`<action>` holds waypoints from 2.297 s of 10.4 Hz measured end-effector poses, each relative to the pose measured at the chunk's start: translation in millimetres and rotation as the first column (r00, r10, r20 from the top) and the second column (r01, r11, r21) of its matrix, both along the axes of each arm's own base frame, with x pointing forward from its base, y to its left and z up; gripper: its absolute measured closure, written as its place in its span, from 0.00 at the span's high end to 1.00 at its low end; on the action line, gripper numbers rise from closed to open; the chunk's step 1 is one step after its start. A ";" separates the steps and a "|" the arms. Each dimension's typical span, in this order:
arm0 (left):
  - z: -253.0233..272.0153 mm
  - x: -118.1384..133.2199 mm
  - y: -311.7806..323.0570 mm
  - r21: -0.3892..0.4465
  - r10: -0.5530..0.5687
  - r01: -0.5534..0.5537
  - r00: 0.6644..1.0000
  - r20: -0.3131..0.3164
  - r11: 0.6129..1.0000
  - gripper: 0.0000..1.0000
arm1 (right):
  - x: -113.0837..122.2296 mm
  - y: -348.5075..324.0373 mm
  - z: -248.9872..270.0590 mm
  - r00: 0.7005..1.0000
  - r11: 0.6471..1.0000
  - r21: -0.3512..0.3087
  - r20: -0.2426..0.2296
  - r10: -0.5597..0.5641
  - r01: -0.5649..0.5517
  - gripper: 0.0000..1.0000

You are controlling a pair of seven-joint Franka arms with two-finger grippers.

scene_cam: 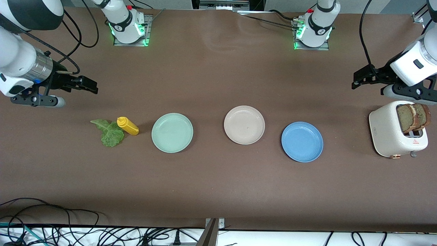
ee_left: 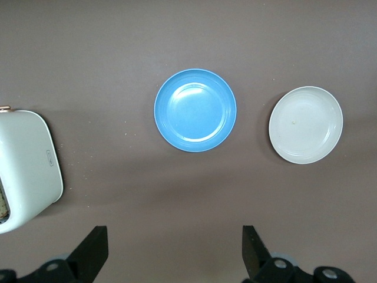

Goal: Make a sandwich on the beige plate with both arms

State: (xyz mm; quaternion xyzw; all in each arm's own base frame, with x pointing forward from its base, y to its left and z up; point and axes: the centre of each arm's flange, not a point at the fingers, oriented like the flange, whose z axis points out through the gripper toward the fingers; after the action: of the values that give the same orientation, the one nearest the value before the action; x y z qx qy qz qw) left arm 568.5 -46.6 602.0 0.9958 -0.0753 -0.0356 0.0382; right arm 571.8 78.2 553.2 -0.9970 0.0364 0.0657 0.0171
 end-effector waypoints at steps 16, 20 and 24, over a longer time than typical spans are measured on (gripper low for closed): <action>-4.5 0.8 -11.9 0.035 -0.032 0.032 0.999 -0.006 0.999 1.00 | 19.4 -38.2 -42.7 0.998 1.000 0.009 -0.054 0.029 -0.028 1.00; -15.1 8.1 27.7 0.119 0.018 -0.016 1.000 -0.018 0.993 1.00 | 34.6 -55.0 -87.6 0.994 1.000 0.011 -0.108 0.002 -0.001 1.00; -63.5 35.3 126.1 0.158 0.058 -0.052 0.998 -0.033 0.986 1.00 | 37.6 -58.1 -101.9 0.990 0.998 0.010 -0.127 0.068 -0.067 1.00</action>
State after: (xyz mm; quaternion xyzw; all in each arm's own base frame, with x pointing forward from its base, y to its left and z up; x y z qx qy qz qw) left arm 603.8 79.5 538.5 0.9966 -0.0440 -0.0590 -0.0377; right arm 609.4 20.1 451.3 -0.9914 0.0034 0.1298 0.0155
